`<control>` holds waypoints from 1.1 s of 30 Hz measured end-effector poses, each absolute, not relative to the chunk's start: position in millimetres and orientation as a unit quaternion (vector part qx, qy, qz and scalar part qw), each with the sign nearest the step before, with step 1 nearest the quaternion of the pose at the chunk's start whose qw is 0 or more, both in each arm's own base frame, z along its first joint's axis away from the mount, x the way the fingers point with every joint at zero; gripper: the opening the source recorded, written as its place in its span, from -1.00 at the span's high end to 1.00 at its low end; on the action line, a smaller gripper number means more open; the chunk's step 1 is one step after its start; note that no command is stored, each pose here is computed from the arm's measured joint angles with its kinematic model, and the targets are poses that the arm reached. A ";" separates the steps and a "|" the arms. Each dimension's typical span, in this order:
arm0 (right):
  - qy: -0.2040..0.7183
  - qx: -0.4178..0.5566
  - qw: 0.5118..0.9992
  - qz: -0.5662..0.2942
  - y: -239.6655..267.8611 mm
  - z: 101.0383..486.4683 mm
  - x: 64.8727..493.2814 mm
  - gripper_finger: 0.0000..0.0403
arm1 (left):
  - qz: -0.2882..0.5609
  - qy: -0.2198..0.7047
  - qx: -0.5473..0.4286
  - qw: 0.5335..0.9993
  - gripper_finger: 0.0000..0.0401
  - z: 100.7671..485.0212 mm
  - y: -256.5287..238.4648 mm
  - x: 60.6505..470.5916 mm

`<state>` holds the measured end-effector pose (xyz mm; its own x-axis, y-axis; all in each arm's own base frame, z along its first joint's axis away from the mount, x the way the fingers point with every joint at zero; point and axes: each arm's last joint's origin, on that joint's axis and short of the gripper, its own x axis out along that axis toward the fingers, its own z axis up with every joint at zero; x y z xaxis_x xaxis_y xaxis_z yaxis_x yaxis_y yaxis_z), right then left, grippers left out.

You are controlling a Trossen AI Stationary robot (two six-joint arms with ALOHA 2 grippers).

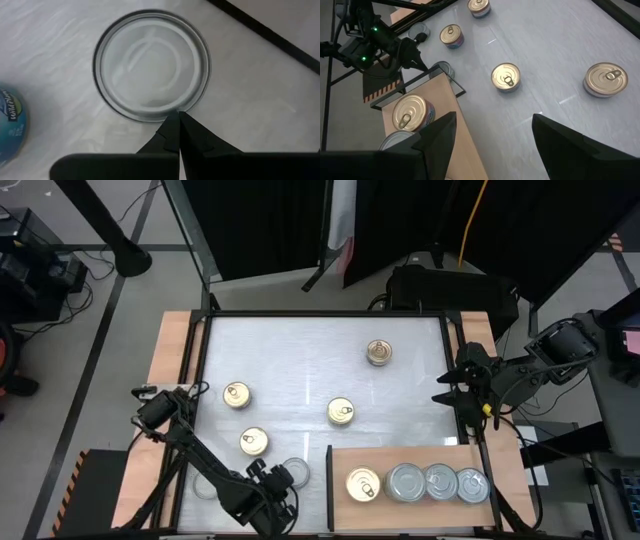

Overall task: Stack canned seafood by type on shelf
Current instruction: Stack the green tuna can on top of the other green tuna can on the shelf

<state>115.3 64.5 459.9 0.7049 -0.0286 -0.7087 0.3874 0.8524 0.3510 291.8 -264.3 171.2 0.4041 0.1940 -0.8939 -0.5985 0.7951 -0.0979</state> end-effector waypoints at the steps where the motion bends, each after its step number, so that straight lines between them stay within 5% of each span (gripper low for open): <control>1: 0.366 0.245 0.890 -0.117 64.4 459.9 115.3 -0.25 | 0.244 0.490 -0.210 0.810 1.00 171.9 -263.7 293.1; 33: 0.368 0.235 0.893 -0.112 64.4 459.9 115.1 -0.25 | 0.267 0.529 -0.258 0.763 1.00 151.8 -285.4 266.9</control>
